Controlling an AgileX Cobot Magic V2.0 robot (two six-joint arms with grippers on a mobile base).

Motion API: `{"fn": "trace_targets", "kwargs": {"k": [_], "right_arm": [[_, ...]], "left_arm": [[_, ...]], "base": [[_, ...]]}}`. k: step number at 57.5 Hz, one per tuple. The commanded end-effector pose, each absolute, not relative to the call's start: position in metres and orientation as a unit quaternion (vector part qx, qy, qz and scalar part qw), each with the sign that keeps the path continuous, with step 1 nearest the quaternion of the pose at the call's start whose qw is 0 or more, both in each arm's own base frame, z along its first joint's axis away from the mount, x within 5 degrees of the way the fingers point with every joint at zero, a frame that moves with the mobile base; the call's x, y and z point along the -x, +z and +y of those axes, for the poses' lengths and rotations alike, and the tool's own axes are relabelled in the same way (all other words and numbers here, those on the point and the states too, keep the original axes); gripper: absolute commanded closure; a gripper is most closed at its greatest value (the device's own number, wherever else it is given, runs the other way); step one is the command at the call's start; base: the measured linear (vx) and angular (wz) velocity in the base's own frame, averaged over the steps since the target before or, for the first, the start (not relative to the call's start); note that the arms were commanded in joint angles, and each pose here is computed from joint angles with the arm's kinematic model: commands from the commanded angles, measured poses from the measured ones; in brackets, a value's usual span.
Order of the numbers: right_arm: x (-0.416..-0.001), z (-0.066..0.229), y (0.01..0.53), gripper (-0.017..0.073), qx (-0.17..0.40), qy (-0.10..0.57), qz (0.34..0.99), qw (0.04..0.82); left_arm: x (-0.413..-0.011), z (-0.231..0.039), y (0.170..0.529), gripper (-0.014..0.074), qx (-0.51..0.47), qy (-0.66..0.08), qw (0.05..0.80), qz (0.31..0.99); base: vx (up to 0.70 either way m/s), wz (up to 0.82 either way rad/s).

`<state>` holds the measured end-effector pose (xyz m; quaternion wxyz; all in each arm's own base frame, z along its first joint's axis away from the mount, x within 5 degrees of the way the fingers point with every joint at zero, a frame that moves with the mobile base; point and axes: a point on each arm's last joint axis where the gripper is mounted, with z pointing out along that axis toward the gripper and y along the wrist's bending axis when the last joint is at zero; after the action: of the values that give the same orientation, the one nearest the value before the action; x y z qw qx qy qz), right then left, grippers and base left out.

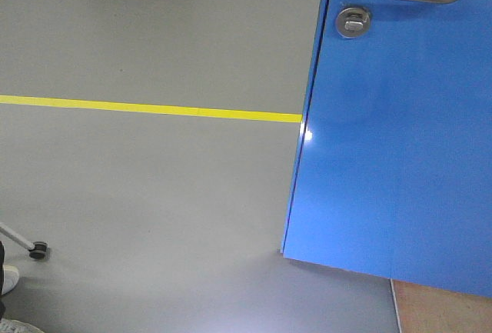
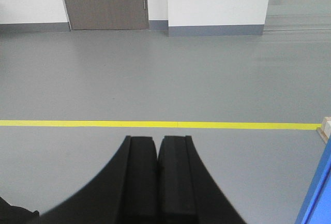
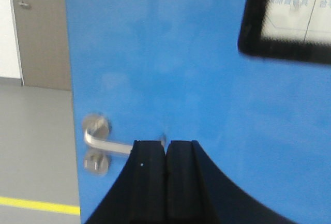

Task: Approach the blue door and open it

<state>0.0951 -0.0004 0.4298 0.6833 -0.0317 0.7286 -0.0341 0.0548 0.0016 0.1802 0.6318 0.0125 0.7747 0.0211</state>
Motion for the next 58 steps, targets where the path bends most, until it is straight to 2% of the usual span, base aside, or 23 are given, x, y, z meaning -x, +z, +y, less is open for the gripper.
{"fn": "trace_targets", "kwargs": {"k": [1, 15, 25, 38, 48, 58], "right_arm": [[-0.071, -0.001, 0.399, 0.0547, 0.034, -0.033, 0.698, 0.714], [-0.028, 0.002, 0.282, 0.0547, 0.003, 0.044, 0.699, 0.714], [-0.050, 0.004, 0.233, 0.0547, -0.029, 0.069, 0.734, 0.675], [-0.060, 0.002, 0.203, 0.0547, -0.037, 0.064, 0.685, 0.725], [-0.060, 0.002, 0.203, 0.0547, 0.008, 0.020, 0.688, 0.726], [-0.060, 0.002, 0.203, 0.0547, 0.010, 0.019, 0.689, 0.725]], "left_arm": [[-0.054, 0.001, 0.197, 0.0521, -0.013, 0.015, 0.678, 0.735], [-0.054, 0.001, 0.197, 0.0521, -0.013, 0.015, 0.678, 0.735], [-0.054, 0.001, 0.197, 0.0521, -0.013, 0.015, 0.678, 0.734], [-0.054, 0.001, 0.197, 0.0521, -0.013, 0.015, 0.678, 0.735], [-0.054, 0.001, 0.197, 0.0521, -0.013, 0.015, 0.678, 0.735], [-0.054, 0.001, 0.197, 0.0521, -0.013, 0.015, 0.678, 0.735]], "base": [[0.00, 0.00], [0.00, 0.00], [0.00, 0.00], [0.00, 0.00], [0.00, 0.00], [0.00, 0.00]]}}
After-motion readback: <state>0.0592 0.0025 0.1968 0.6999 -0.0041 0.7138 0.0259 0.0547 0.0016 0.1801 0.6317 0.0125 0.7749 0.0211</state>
